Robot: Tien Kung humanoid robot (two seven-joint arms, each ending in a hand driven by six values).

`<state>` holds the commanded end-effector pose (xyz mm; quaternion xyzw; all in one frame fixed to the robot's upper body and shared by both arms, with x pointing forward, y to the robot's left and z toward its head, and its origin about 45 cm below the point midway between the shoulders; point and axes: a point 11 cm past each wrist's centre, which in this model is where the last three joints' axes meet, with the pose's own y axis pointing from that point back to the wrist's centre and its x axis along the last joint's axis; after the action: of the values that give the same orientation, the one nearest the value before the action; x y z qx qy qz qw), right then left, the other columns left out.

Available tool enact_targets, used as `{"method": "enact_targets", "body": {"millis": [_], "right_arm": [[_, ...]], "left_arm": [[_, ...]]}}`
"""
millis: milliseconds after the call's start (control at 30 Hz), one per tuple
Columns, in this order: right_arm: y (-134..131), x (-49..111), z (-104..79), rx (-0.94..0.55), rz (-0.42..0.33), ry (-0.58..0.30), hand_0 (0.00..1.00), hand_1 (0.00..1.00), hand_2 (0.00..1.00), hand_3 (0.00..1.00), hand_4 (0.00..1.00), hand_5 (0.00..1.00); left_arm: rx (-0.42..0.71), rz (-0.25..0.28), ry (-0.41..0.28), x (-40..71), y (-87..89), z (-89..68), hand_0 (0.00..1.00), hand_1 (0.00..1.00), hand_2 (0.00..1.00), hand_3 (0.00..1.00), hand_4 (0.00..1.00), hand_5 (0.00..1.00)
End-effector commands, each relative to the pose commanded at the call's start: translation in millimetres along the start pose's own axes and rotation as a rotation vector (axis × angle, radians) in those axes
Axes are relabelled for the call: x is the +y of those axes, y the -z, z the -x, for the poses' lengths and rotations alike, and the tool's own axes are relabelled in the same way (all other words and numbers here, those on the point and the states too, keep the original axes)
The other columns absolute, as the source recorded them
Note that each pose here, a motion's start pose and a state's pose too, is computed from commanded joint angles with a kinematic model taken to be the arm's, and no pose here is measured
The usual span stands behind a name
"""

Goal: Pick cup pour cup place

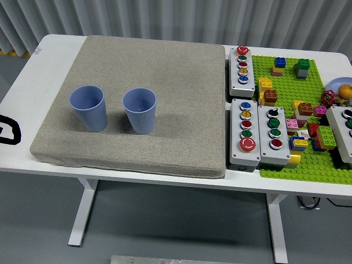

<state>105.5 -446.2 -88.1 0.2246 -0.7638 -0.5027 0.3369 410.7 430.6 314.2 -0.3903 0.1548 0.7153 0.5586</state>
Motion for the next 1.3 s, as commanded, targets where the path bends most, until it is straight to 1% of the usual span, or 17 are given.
{"method": "enact_targets", "body": {"millis": [67,200,467,667,733,767,800,933,1133,1167,1300], "right_arm": [[-0.9,0.1,1.2,-0.012,0.005,0.002,0.709,0.647,0.613,0.581,0.002,0.129],[2.6,1.4,4.2,-0.01,0.005,0.004,0.709,0.646,0.611,0.58,0.002,0.134],[6.4,1.3,-0.1,-0.008,0.001,-0.005,0.709,0.646,0.611,0.58,0.002,0.141],[5.1,1.2,0.1,0.005,0.004,-0.008,0.708,0.646,0.611,0.579,0.002,0.147],[5.3,1.2,-0.2,0.013,0.004,-0.009,0.708,0.646,0.611,0.579,0.002,0.147],[5.6,1.3,-0.3,0.015,0.004,-0.009,0.707,0.646,0.61,0.58,0.002,0.203],[8.0,1.7,-0.4,0.028,-0.001,-0.011,0.707,0.646,0.61,0.58,0.002,0.203],[12.7,2.0,-2.8,0.055,-0.009,-0.014,0.707,0.646,0.61,0.58,0.002,0.203],[14.3,2.0,-4.3,0.076,-0.012,-0.017,0.706,0.646,0.61,0.58,0.002,0.209],[14.2,1.9,-4.8,0.079,-0.012,-0.018,0.707,0.646,0.61,0.58,0.002,0.211],[12.7,1.3,-6.6,0.09,-0.01,-0.022,0.707,0.646,0.61,0.58,0.002,0.211]], "left_arm": [[-0.012,-0.003,0.012,1.6,0.1,2.1,0.89,0.867,0.927,0.907,0.744,0.998],[-0.023,-0.002,0.012,2.9,-2.4,1.7,0.891,0.868,0.928,0.911,0.745,0.998],[-0.03,0.014,-0.007,6.3,-8.3,-6.8,0.891,0.867,0.928,0.912,0.746,0.998],[-0.049,0.01,-0.009,9.1,-9.1,-9.0,0.891,0.868,0.927,0.912,0.745,0.998],[-0.054,0.018,-0.012,10.2,-11.8,-10.7,0.891,0.868,0.927,0.912,0.745,0.998],[-0.055,0.02,-0.014,10.5,-12.7,-11.3,0.892,0.867,0.926,0.91,0.745,0.998],[-0.06,0.027,-0.019,11.9,-16.2,-13.9,0.892,0.867,0.926,0.91,0.745,0.998],[-0.068,0.037,-0.025,14.6,-21.0,-16.9,0.892,0.867,0.926,0.91,0.745,0.998],[-0.072,0.036,-0.015,16.3,-20.6,-14.1,0.891,0.867,0.927,0.913,0.746,0.998],[-0.073,0.033,-0.014,16.9,-19.8,-14.1,0.892,0.868,0.928,0.914,0.764,0.998],[-0.075,0.032,-0.019,18.9,-19.6,-16.6,0.892,0.868,0.928,0.914,0.764,0.998]]}}
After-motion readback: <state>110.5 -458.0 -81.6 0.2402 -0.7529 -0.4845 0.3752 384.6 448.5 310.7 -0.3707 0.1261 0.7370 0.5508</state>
